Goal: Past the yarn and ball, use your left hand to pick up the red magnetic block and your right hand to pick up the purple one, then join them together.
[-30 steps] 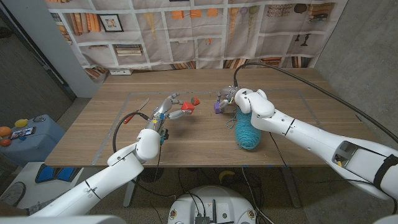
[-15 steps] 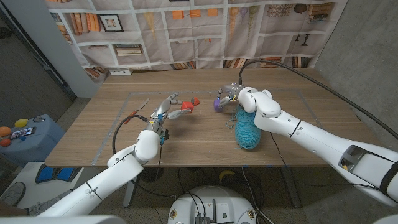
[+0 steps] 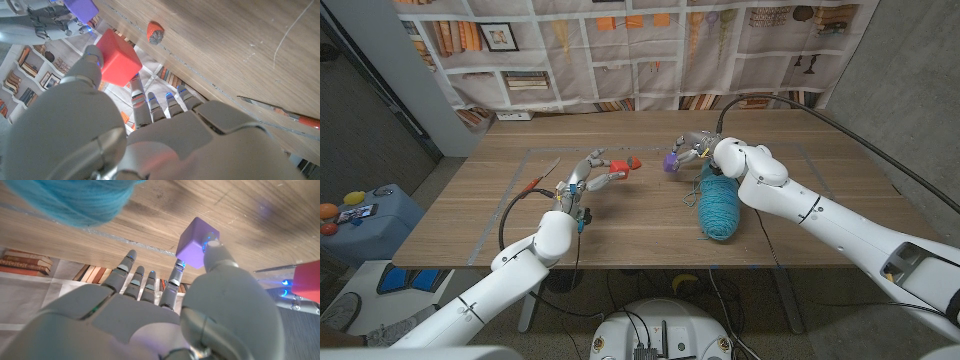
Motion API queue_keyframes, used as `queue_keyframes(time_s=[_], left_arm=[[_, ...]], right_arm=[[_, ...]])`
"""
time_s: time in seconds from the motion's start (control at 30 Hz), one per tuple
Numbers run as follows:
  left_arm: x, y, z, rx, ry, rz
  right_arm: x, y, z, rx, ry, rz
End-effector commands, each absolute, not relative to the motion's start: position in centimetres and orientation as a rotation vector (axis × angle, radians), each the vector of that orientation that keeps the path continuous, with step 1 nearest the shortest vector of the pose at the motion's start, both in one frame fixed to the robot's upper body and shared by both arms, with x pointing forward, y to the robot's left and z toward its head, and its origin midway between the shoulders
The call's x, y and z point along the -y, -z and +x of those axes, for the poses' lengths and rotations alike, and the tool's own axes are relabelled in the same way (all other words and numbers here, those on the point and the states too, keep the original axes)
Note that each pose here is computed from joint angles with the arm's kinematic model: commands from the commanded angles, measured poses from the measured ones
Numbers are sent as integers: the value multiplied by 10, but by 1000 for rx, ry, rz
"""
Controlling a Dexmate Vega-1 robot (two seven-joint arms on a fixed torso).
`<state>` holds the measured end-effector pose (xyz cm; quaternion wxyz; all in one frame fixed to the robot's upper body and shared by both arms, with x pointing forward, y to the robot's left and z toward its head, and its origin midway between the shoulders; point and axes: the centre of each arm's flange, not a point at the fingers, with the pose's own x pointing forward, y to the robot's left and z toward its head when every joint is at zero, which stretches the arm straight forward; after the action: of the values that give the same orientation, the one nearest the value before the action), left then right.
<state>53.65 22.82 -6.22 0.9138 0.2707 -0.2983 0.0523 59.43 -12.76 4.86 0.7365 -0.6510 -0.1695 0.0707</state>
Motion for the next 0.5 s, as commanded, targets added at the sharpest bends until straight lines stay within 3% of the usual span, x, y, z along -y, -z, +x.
queue_keyframes(time_s=[0.03, 0.5], left_arm=[[-233, 62, 535, 633, -62, 493], [-237, 56, 531, 674, -21, 447]], right_arm=[[143, -53, 581, 388, -216, -1264], [156, -54, 567, 417, -295, -1050]])
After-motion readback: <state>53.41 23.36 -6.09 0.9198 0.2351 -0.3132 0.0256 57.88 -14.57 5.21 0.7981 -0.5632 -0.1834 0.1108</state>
